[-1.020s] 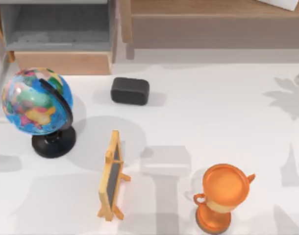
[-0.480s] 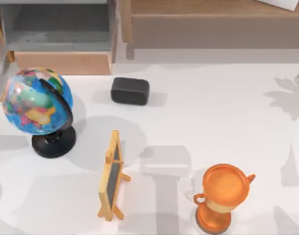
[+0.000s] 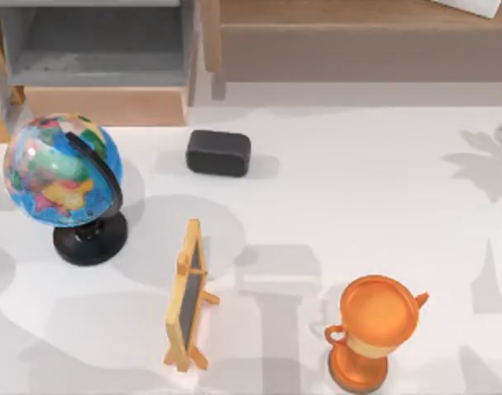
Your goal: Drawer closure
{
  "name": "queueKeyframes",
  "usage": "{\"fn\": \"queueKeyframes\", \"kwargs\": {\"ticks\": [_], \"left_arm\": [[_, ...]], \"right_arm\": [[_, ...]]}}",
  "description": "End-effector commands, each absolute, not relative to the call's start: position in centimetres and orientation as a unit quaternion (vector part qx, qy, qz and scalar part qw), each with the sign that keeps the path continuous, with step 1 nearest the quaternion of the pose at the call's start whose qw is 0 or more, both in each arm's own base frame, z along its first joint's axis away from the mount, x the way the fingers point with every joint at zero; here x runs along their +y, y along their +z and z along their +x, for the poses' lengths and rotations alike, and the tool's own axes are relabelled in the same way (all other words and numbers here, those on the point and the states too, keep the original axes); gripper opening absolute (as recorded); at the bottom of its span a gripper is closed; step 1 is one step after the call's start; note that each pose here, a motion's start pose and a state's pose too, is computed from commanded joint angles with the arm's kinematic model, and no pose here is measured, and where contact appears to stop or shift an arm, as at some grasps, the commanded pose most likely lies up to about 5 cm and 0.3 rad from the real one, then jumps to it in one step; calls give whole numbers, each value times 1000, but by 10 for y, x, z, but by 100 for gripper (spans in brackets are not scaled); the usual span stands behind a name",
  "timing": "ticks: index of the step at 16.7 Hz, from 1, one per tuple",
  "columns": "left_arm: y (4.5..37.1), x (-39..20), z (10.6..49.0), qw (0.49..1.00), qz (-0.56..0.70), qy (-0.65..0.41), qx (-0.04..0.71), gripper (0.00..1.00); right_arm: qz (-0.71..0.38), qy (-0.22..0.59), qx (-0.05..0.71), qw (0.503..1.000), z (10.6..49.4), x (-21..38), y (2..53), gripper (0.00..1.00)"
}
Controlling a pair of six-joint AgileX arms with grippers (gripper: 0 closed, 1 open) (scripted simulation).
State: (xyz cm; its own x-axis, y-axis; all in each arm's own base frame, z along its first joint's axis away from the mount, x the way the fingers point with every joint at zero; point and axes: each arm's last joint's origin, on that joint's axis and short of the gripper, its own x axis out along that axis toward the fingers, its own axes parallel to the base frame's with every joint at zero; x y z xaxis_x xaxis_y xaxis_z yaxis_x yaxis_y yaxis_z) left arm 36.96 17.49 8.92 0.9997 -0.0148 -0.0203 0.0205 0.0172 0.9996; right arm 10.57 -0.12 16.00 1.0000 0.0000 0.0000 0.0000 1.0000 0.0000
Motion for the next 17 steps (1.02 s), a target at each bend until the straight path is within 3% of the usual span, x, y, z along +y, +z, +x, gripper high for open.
{"fn": "queueKeyframes", "kwargs": {"ticks": [7,13,17], "left_arm": [[89,175,380,714,700,-11,6,0],[90,176,429,714,700,-10,4,0],[89,173,439,715,699,-13,5,0]], "right_arm": [[0,0,0,1000,106,-1,160,100],[0,0,0,1000,106,-1,160,100],[0,0,0,1000,106,-1,160,100]]}}
